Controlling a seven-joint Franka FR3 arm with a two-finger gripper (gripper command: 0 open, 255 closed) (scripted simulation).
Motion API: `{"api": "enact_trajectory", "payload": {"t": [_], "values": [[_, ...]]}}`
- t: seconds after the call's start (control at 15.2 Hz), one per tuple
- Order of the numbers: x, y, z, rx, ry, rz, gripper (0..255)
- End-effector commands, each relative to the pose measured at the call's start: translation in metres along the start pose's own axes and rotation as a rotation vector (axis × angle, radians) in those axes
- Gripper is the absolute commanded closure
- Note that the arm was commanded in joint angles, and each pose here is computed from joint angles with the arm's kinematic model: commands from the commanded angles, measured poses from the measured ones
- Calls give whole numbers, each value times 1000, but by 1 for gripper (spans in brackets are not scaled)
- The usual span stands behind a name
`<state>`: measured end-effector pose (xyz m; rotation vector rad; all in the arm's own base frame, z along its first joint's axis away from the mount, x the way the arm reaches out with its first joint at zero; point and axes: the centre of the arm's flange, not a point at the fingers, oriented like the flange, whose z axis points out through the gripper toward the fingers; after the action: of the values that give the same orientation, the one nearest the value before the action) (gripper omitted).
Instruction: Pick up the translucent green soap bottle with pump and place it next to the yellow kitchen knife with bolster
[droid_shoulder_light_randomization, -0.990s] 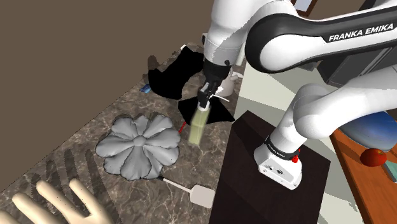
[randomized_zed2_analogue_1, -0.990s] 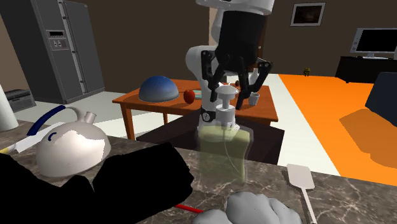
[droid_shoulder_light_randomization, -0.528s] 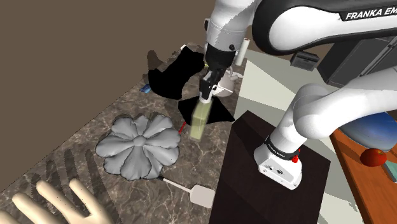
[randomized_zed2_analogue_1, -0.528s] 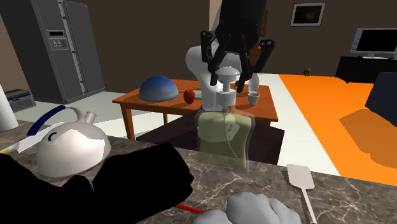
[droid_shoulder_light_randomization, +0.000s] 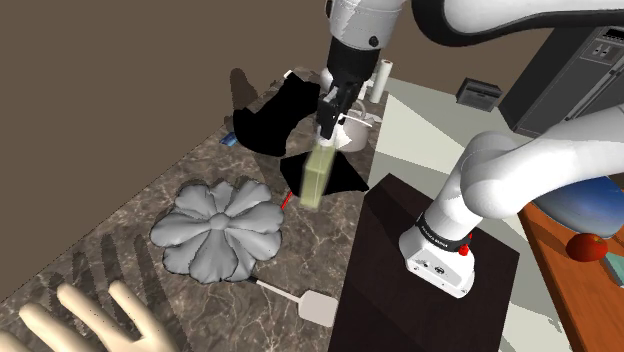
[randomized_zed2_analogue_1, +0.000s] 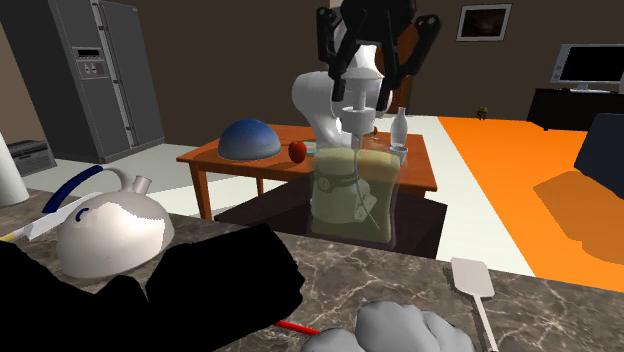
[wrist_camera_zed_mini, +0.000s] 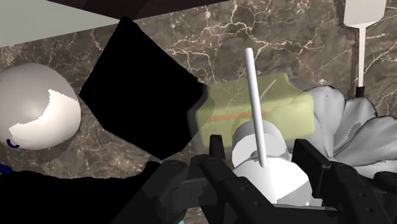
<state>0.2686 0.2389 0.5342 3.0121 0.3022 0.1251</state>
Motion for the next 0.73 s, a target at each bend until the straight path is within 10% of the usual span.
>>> {"api": "enact_trajectory", "payload": {"t": [0.0,0.66], "values": [[0,2,-10,0,0,0,255],[4,9,-62,0,0,0,255]]}}
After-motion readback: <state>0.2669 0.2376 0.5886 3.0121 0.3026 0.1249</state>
